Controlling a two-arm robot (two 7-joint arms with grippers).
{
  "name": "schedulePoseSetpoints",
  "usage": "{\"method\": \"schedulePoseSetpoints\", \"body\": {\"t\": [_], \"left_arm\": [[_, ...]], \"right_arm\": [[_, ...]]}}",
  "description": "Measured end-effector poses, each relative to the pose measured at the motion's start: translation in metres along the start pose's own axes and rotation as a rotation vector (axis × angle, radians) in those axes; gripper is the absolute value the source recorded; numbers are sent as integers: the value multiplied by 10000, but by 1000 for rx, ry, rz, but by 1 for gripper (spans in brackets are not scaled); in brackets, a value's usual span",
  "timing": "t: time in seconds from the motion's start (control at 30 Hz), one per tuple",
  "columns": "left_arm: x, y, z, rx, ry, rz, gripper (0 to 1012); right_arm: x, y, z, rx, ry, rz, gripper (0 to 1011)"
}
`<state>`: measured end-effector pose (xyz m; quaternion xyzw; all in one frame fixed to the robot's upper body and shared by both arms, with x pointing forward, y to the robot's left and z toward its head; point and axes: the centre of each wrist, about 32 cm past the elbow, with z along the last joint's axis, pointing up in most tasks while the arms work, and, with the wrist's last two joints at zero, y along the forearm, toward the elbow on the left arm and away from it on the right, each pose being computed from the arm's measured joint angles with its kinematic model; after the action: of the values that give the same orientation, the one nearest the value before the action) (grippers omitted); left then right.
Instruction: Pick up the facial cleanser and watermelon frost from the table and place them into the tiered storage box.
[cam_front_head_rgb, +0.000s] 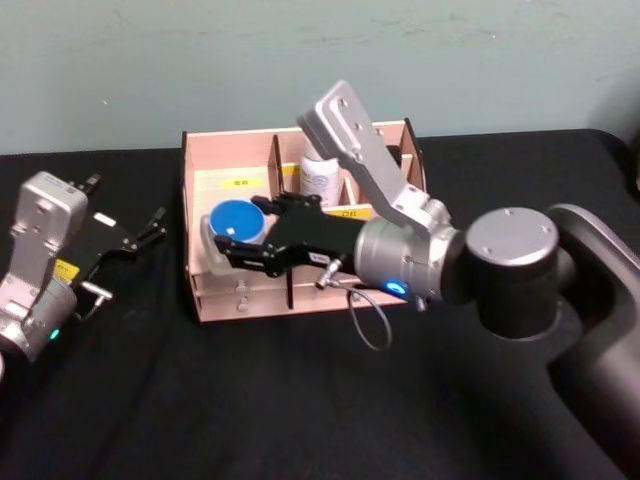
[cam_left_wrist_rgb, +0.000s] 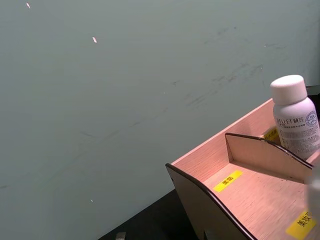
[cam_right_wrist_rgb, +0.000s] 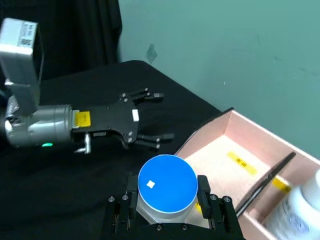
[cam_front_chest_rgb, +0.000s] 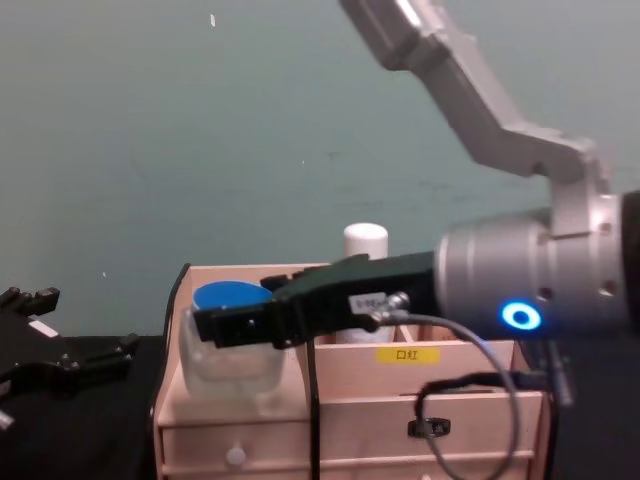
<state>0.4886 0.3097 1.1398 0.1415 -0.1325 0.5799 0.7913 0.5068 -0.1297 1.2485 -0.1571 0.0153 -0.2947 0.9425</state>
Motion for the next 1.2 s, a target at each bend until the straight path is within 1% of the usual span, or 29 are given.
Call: {"method": "schedulePoseSetpoints", "body": {"t": [0.13,0.33,0.57,0.9,1.2], "left_arm": [[0,0,0,0,0,0,1010],[0,0,0,0,0,0,1010],[0,0,0,0,0,0,1009],[0,0,0,0,0,0,1010],[0,0,0,0,0,0,1010]], "right_arm": [[45,149,37,1,-18,-18,718],[148,314,49,-3,-25,-54,718],[226,435,36,-14,-33,-83,719],[265,526,1,-35,-44,-98,718],[279,543,-44,-54,-46,-109,718]]}}
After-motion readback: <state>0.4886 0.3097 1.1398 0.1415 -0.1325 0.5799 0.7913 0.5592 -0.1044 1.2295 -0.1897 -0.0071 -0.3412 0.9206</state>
